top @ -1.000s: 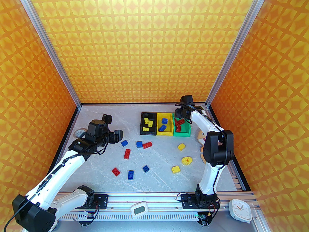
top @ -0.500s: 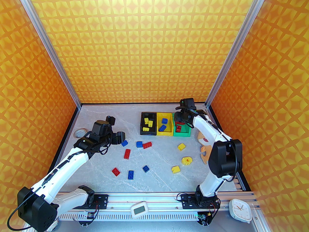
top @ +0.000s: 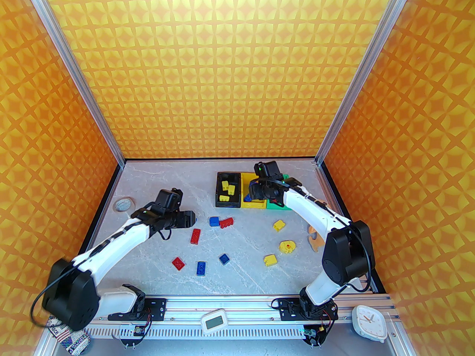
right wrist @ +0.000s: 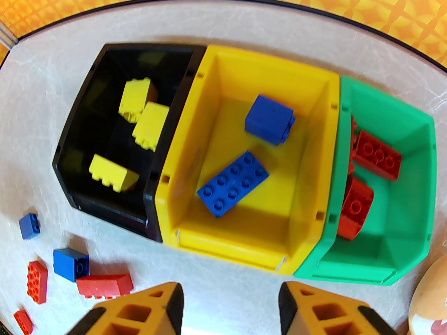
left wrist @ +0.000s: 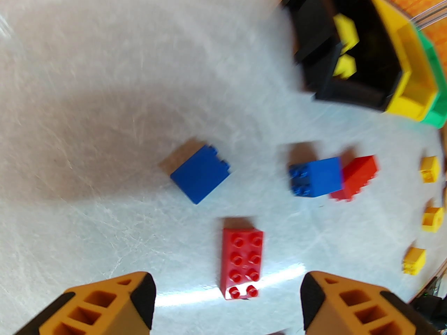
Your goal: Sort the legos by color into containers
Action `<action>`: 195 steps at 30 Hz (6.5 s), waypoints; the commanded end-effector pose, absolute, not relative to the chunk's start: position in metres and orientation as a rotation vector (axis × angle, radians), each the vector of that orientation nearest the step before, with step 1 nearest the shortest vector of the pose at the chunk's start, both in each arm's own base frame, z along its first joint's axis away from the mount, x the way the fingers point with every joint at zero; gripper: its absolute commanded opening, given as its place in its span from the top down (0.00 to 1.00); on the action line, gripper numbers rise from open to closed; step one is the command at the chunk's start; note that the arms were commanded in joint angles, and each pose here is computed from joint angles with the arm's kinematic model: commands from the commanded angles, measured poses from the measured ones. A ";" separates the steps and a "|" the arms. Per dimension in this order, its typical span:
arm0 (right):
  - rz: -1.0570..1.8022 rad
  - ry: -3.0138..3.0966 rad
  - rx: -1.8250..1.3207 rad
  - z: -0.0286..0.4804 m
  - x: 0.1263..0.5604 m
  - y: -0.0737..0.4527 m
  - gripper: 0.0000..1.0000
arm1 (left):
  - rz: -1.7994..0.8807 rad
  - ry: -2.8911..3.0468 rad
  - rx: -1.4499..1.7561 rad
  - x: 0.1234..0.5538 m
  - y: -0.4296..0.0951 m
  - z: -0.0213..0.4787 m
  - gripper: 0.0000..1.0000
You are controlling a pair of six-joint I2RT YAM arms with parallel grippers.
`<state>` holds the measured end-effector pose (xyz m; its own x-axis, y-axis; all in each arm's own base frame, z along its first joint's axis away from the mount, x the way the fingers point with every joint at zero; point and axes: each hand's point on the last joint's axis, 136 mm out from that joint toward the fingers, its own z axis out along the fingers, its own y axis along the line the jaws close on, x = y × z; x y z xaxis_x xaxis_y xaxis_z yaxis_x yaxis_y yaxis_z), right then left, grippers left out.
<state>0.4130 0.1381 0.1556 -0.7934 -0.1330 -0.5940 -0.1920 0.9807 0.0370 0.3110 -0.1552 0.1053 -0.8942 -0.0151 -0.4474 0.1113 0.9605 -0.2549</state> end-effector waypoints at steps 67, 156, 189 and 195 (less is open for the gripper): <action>0.092 2.488 -0.208 0.160 0.368 0.117 0.48 | -0.095 2.911 0.030 0.323 -0.145 0.035 0.29; 0.025 2.438 -0.087 0.171 0.318 0.080 0.43 | -0.621 2.357 0.363 0.503 -0.446 0.144 0.43; 0.317 2.471 -0.267 0.145 0.318 0.177 0.44 | -0.385 2.507 0.320 0.354 -0.232 0.174 0.31; 0.433 2.475 -0.262 0.129 0.313 0.238 0.45 | -0.329 2.535 0.162 0.335 -0.165 0.166 0.31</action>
